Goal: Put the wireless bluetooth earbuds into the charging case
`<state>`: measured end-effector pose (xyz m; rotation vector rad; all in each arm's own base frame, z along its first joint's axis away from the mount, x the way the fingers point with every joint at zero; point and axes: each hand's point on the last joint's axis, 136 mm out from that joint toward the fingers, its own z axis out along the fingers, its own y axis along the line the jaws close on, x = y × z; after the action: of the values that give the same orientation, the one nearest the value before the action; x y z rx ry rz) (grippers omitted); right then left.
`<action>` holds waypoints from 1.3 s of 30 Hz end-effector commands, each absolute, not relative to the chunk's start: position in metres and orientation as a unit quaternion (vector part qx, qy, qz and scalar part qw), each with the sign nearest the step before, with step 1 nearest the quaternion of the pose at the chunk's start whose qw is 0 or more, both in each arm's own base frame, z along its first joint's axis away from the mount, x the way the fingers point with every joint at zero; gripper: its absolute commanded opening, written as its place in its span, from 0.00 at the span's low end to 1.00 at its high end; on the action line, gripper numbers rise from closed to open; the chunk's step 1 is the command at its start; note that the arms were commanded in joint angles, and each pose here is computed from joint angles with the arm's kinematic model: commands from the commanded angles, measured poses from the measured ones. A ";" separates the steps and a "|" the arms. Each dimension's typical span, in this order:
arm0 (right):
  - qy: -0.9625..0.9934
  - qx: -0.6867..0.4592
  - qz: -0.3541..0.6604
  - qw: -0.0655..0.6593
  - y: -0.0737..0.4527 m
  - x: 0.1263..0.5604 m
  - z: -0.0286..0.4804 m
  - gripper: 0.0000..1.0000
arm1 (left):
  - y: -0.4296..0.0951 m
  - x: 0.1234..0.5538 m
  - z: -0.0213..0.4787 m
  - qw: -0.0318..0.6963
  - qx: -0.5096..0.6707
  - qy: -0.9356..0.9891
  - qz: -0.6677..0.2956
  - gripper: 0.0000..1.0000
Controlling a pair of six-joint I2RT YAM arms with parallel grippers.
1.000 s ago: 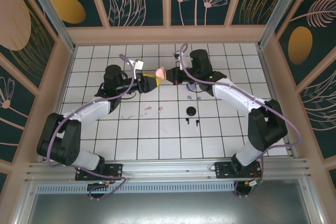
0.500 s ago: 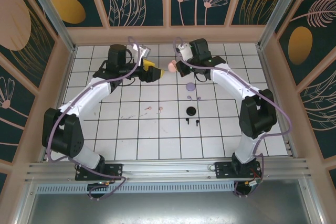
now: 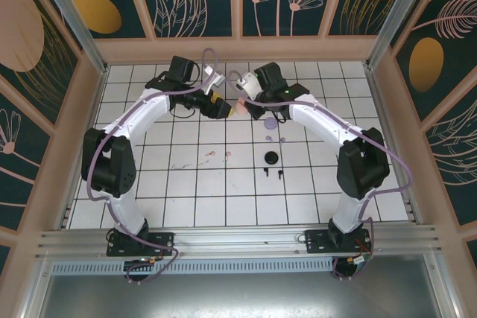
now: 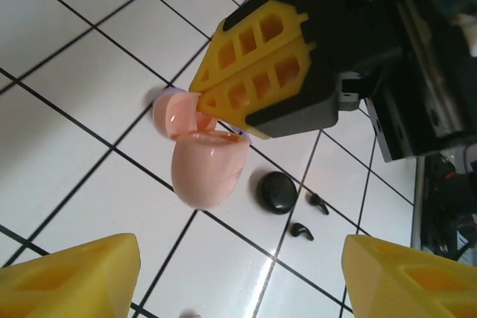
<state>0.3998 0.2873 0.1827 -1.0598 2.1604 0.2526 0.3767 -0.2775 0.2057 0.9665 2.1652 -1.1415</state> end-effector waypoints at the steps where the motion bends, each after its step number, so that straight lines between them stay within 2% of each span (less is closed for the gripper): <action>1: 0.819 -0.418 0.095 0.382 0.284 0.386 0.214 0.00 | -0.280 0.369 0.216 0.241 0.379 0.777 -0.442 0.70; 13: 0.802 -0.419 0.126 0.406 0.293 0.365 0.240 0.00 | -0.291 0.366 0.229 0.232 0.388 0.745 -0.491 0.65; 28: 0.794 -0.430 0.140 0.407 0.311 0.359 0.245 0.00 | -0.295 0.362 0.233 0.220 0.390 0.730 -0.516 0.58; 39: 0.794 -0.432 0.134 0.407 0.313 0.361 0.246 0.00 | -0.295 0.358 0.226 0.207 0.395 0.730 -0.518 0.45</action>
<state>0.3598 0.3079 0.2334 -1.1058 2.0214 0.3198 0.3595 -0.2946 0.2196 1.0716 2.0652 -1.4195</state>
